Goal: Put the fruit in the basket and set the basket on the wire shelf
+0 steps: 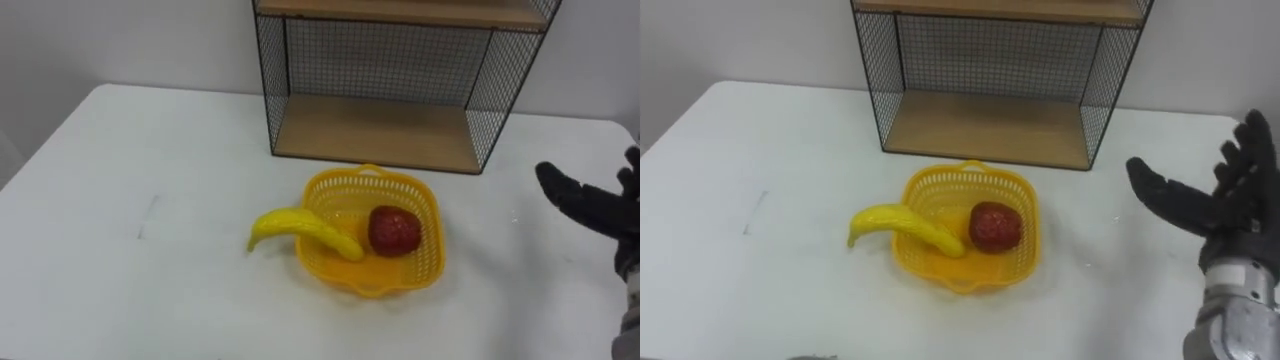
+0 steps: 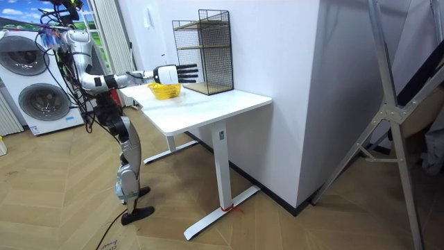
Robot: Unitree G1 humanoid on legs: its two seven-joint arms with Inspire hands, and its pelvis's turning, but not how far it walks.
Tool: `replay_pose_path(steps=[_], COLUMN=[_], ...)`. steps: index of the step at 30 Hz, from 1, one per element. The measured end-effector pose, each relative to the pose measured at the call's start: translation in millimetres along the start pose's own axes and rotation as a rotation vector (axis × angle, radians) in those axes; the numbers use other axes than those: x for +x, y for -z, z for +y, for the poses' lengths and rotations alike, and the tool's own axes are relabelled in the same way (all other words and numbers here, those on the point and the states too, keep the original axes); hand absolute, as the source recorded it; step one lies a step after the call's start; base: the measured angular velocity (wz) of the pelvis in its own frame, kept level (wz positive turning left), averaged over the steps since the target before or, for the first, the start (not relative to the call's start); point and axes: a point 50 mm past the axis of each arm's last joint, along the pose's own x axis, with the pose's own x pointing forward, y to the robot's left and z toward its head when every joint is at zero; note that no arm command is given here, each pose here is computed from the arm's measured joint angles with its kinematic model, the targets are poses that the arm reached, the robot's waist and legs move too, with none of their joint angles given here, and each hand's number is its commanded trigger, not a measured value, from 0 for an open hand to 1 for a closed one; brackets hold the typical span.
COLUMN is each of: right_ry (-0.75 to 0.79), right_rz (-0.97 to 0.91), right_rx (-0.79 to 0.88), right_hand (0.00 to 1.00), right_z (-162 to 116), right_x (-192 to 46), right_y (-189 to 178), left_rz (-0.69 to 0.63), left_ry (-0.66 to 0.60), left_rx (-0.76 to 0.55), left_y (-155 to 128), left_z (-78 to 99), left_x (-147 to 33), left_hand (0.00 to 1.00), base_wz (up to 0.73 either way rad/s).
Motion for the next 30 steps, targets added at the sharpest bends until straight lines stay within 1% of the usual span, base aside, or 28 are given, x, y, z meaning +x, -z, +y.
replay_pose_path(steps=[1, 2, 4, 5, 7, 12, 14, 16, 17, 19, 20, 22, 23, 25, 26, 28, 30], right_ry=[0.018, 0.027, 0.057, 0.065, 0.069, 0.046, 0.025, -0.006, -0.016, -0.045, -0.056, -0.099, -0.109, -0.137, -0.145, -0.180, -0.198], right_rz=[0.014, 0.021, 0.033, 0.032, 0.019, -0.004, -0.012, -0.019, -0.015, 0.006, 0.009, 0.042, 0.053, 0.080, 0.084, 0.096, 0.090], right_rx=[-0.015, -0.023, -0.038, -0.038, -0.029, -0.015, -0.018, -0.021, -0.018, 0.000, 0.002, 0.002, 0.003, 0.002, 0.003, 0.002, -0.016], right_hand=[0.00, 0.00, 0.00, 0.00, 0.00, 0.00, 0.00, 0.00, 0.00, 0.00, 0.00, 0.00, 0.00, 0.00, 0.00, 0.00, 0.00], right_z=[-4, -5, -9, -10, -10, -8, -6, -4, -4, 2, 4, 11, 13, 18, 20, 25, 30], right_x=[-2, -3, -4, -4, -4, -5, -5, -5, -5, -8, -9, -6, -6, -8, -9, -10, -11], right_y=[4, 6, 11, 11, 11, 9, 9, 8, 9, 14, 15, 26, 29, 35, 36, 40, 40], left_rz=[-0.076, -0.113, -0.247, -0.273, -0.344, -0.417, -0.433, -0.423, -0.412, -0.337, -0.314, -0.225, -0.199, -0.079, -0.056, 0.013, 0.025], left_ry=[-0.028, -0.040, -0.075, -0.079, -0.078, -0.047, -0.011, 0.096, 0.127, 0.270, 0.310, 0.480, 0.524, 0.692, 0.729, 0.843, 0.903], left_rx=[-0.055, -0.079, -0.179, -0.201, -0.290, -0.445, -0.469, -0.496, -0.504, -0.550, -0.560, -0.602, -0.616, -0.665, -0.670, -0.677, -0.670], left_y=[-19, -28, -60, -67, -89, -117, -121, -123, -123, -120, -119, -114, -113, -105, -103, -94, -90], left_z=[-0.5, -0.6, -2.7, -3.0, -2.3, -0.8, -3.4, -14.4, -16.8, -28.8, -32.4, -48.3, -51.9, -65.6, -68.5, -77.7, -82.0], left_x=[-2.1, -3.2, -9.0, -10.6, -18.1, -30.8, -34.8, -44.2, -46.2, -55.3, -57.9, -72.4, -76.2, -91.9, -95.1, -105.8, -112.5], left_hand=[0.00, 0.00, 0.00, 0.00, 0.00, 0.00, 0.00, 0.00, 0.00, 0.00, 0.00, 0.00, 0.00, 0.00, 0.00, 0.00, 0.00], base_wz=[0.00, 0.00, 0.00, 0.00, 0.00, 0.00, 0.12, 0.19, 0.04, 0.06, 0.04, 0.00, 0.00, 0.00, -0.06, -0.06, 0.00])
